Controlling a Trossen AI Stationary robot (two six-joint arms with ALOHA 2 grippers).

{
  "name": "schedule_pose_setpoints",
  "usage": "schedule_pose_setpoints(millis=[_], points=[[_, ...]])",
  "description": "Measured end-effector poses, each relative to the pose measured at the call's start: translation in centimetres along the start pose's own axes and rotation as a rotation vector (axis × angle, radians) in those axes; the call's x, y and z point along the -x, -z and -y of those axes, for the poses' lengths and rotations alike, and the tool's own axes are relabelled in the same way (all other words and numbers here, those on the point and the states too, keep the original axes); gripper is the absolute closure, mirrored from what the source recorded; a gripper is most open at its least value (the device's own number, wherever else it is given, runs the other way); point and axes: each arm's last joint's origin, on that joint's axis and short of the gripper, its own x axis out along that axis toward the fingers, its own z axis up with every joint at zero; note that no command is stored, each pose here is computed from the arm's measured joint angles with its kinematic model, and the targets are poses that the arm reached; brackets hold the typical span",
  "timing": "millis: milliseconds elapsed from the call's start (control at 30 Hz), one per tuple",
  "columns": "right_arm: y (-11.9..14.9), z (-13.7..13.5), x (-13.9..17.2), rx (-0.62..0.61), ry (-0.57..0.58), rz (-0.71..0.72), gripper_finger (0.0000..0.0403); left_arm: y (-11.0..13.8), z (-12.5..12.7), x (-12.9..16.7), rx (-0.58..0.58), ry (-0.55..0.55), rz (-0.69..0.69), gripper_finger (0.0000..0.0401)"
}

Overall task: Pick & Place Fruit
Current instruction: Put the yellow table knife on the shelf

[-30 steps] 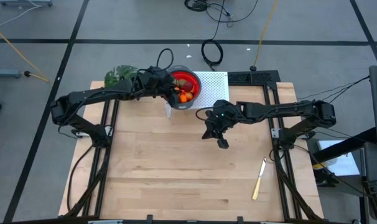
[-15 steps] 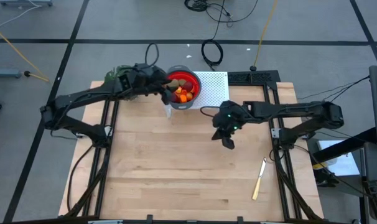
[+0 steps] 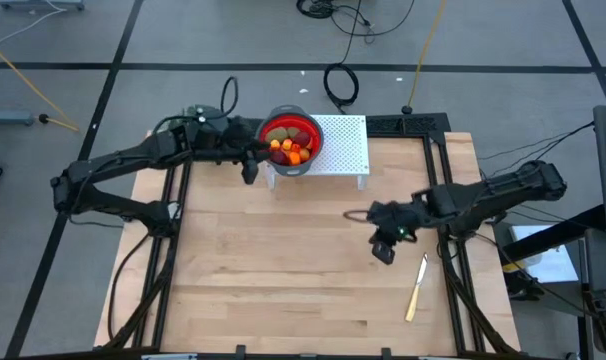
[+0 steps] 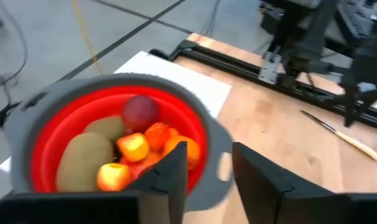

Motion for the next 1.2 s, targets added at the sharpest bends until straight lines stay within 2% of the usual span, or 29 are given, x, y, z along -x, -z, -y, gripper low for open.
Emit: schedule_pose_setpoints(millis=[267, 467, 633, 800, 1033, 1200], points=[[3.8, -2.4, -0.5, -0.199, 0.076, -0.111, 0.0403, 0.2, 2.4, 1.8, -0.1, 0.1, 0.052, 0.0347], [6.1, -3.9, -1.2, -0.354, 0.126, -0.164, 0.0403, 1.6, 3.5, 3.0, -0.125, 0.157, 0.052, 0.0397], [7.8, -5.0, -2.1, -0.474, 0.172, -0.22, 0.0403, 3.2, 4.2, 3.5, -0.117, 0.21, 0.088, 0.0388], [9.5, -5.9, -3.2, -0.612, 0.234, -0.296, 0.0403, 4.4, 4.6, 4.1, -0.121, 0.252, 0.119, 0.0399], [11.6, -6.8, -4.3, -0.822, 0.342, -0.405, 0.0403, 5.0, 4.9, 4.7, -0.11, 0.282, 0.125, 0.0395], [12.9, -7.4, -4.8, -0.871, 0.386, -0.433, 0.0402, 5.1, 5.1, 4.7, -0.116, 0.29, 0.12, 0.0393]])
